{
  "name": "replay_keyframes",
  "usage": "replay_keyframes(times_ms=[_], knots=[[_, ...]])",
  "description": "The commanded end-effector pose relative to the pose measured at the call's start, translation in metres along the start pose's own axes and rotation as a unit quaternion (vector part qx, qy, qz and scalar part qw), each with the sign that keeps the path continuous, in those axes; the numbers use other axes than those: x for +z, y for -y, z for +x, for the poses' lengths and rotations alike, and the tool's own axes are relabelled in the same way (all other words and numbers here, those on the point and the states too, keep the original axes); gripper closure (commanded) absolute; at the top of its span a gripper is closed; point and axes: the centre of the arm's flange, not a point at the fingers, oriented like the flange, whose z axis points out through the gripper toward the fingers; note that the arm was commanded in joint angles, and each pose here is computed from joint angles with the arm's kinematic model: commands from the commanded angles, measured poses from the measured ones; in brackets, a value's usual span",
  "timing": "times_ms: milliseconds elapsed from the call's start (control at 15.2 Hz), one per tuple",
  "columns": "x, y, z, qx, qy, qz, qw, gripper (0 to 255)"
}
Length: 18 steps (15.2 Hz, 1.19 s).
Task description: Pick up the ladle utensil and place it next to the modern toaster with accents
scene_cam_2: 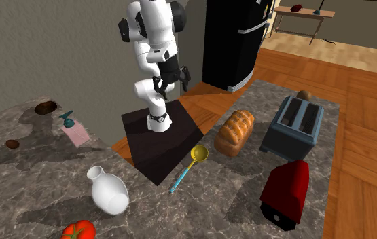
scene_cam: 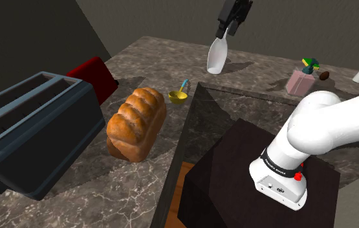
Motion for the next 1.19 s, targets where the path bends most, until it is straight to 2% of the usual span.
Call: replay_keyframes(times_ms=[0, 132, 264, 396, 528, 660, 792, 924, 1122], knots=[[0.0, 0.0, 0.0, 0.0, 0.0, 0.0, 1.0, 0], [0.024, 0.002, 0.012, 0.049, 0.003, 0.0, 0.9988, 0], [0.048, 0.003, 0.024, 0.099, 0.006, 0.0, 0.9951, 0], [0.072, 0.002, 0.036, 0.148, 0.009, 0.001, 0.989, 0], [0.096, 0.0, 0.047, 0.196, 0.012, 0.001, 0.9805, 0], [0.12, -0.002, 0.058, 0.244, 0.015, 0.001, 0.9695, 0], [0.144, -0.006, 0.069, 0.292, 0.018, 0.001, 0.9562, 0], [0.169, -0.011, 0.079, 0.339, 0.02, 0.001, 0.9406, 0], [0.205, -0.02, 0.093, 0.408, 0.024, 0.002, 0.9128, 0]])
